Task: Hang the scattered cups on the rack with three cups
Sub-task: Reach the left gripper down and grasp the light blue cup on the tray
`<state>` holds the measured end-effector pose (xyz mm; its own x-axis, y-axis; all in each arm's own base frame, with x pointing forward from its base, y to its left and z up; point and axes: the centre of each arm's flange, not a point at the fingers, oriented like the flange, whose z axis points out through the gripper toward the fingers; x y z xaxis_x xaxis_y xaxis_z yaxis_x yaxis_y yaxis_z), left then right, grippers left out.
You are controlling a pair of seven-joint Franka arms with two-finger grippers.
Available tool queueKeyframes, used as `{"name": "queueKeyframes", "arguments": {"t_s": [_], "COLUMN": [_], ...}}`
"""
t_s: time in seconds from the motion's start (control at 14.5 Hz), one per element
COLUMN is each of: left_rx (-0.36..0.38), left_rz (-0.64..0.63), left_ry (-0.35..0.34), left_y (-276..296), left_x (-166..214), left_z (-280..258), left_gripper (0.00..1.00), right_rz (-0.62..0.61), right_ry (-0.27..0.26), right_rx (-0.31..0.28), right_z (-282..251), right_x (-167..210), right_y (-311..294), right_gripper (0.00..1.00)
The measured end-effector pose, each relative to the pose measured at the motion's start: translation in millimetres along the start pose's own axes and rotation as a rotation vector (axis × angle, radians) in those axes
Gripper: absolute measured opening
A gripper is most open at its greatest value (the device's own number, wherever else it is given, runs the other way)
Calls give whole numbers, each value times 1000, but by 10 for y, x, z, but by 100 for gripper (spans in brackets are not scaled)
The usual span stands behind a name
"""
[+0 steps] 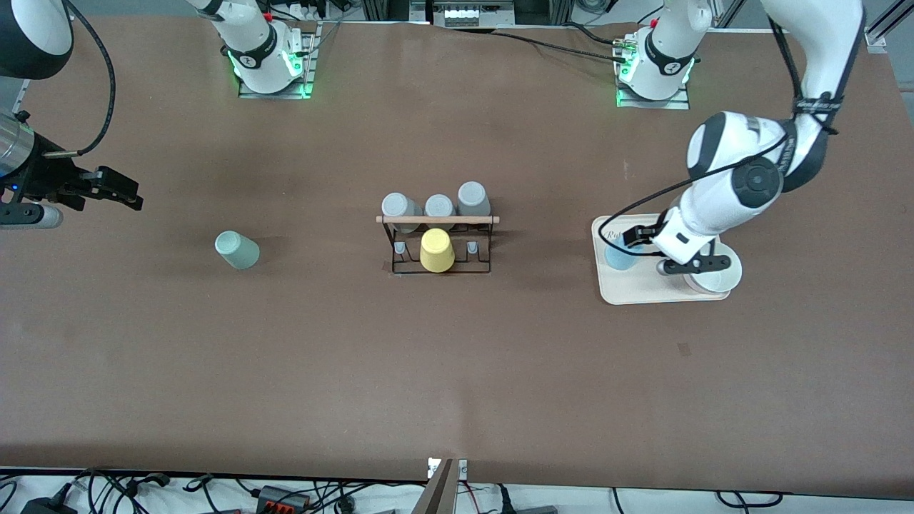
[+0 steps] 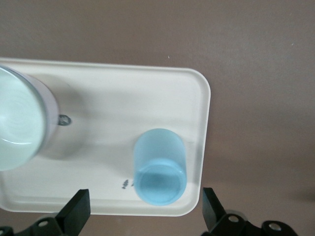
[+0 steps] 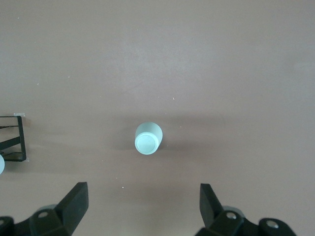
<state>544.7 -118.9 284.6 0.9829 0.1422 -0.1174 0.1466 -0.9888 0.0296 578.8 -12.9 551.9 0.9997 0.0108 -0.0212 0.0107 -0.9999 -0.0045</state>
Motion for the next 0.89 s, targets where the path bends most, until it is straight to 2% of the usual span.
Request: {"name": "queueKeyframes", "arguments": {"t_s": [0.55, 0.76, 0.83, 0.89], "left_rx": [-24, -20, -19, -19], "left_rz": [-13, -11, -11, -11], "left_ry": [16, 4, 1, -1], "left_y": [23, 17, 15, 14], "left_x": [-77, -113, -123, -129], "left_z": [477, 538, 551, 557], "left_gripper": [100, 96, 92, 80], "right_rz": [0, 4, 5, 5], "right_ry": [26, 34, 37, 40], "right_rx": [-1, -2, -3, -3], "right_z": [-4, -4, 2, 9], "right_x": [40, 53, 63, 72], "right_y": [4, 26, 32, 34], "right_gripper": [100, 100, 100, 100]}}
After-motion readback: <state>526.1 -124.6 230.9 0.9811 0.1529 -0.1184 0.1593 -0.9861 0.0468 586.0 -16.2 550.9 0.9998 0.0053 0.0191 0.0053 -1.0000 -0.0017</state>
